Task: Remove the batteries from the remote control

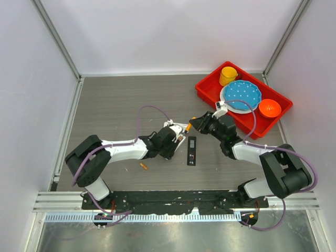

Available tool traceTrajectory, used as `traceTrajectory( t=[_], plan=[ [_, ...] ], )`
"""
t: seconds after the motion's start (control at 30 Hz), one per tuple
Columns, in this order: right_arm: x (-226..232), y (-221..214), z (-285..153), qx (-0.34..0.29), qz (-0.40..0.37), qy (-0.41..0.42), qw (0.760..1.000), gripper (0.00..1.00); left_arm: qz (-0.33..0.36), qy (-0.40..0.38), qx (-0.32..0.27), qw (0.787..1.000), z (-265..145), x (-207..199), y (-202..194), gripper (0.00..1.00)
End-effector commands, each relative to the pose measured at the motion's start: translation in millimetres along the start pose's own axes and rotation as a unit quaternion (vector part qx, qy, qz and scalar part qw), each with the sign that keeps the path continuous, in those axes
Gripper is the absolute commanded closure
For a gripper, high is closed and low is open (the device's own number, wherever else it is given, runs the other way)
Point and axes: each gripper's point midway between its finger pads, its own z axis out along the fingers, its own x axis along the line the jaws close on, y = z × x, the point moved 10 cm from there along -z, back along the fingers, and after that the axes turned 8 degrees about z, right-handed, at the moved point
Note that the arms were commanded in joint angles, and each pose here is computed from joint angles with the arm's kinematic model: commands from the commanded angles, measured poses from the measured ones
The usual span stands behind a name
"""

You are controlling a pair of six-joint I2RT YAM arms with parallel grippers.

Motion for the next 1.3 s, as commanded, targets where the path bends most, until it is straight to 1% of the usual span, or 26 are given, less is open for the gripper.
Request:
traceTrajectory(
  t=[0.0,0.13,0.3,0.47,0.7,0.8,0.97,1.27],
  plan=[
    [10,17,9,-0.026,-0.047,0.018,0.998,0.99,0.010,-0.007,0.050,0.999,-3,-8,-20,1.00],
    [11,21,15,-0.023,-0.066,0.026,0.997,0.99,0.028,-0.009,0.059,0.998,-1,-8,-28,1.00],
    [9,30,20,-0.026,-0.074,0.025,0.997,0.99,0.044,-0.011,0.055,0.997,-2,-6,-30,1.00],
    [6,32,24,-0.015,-0.097,0.014,0.995,0.98,0.068,-0.015,0.044,0.997,-3,-5,-26,1.00],
    [6,30,29,0.014,-0.120,0.032,0.992,0.99,0.108,-0.017,0.039,0.993,3,-3,-15,1.00],
    [5,30,27,0.020,-0.132,0.029,0.991,0.99,0.107,-0.025,0.028,0.994,10,-2,-15,1.00],
    [2,31,24,0.020,-0.148,0.008,0.989,0.99,0.103,-0.035,0.041,0.993,17,0,-18,1.00],
    [-2,27,26,0.024,-0.153,-0.007,0.988,0.99,0.102,-0.032,0.037,0.994,17,1,-18,1.00]
  ],
)
